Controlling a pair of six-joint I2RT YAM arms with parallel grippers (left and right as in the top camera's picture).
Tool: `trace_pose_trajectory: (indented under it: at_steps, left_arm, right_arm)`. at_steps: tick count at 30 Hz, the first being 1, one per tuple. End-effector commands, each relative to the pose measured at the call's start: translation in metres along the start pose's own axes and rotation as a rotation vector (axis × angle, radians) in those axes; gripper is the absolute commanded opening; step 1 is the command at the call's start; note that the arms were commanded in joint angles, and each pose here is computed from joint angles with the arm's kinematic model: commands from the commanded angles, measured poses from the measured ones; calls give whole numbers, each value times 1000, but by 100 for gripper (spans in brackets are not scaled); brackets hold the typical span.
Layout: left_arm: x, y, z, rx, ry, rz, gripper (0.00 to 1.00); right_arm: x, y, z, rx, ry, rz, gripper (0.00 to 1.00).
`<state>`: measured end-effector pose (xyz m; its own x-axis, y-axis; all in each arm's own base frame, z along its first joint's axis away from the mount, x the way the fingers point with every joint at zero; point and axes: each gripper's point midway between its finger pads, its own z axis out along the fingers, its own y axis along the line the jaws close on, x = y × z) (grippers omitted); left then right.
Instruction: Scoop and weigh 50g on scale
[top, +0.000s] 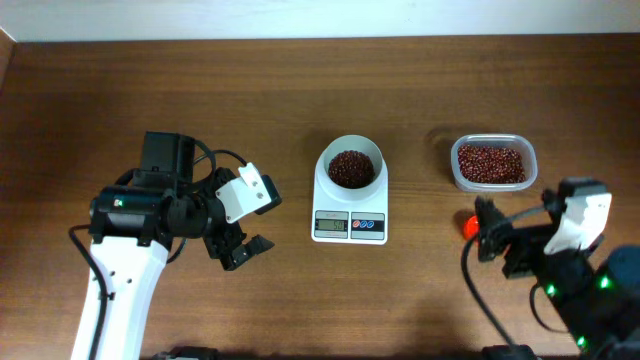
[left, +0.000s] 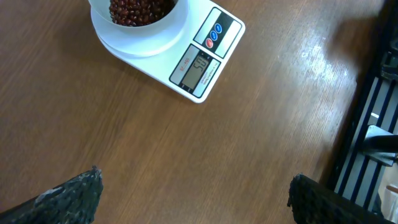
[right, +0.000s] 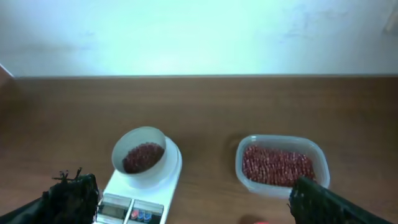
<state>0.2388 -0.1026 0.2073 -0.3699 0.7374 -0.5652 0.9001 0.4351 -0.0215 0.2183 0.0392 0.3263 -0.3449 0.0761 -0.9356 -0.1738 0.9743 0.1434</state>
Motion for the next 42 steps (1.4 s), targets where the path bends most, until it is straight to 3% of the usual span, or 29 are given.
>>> trace_pose_trajectory:
  at_steps: [1,13,32,42]
  left_arm:
    - [-3,2,-4,-11,-10,-3,99]
    - [-3,2,-4,-11,-10,-3,99]
    - [-3,2,-4,-11,-10,-3,99]
    - [-3,2,-4,-11,-10,-4,99]
  right_arm:
    - [14,-1,-8,1,-85,-27,99]
    - [52,-6,-11,-10,-346,-67,99]
    - [61,-41,3,169,-354,-35,99]
    - [76,-47,24,171,-364,-35,99]
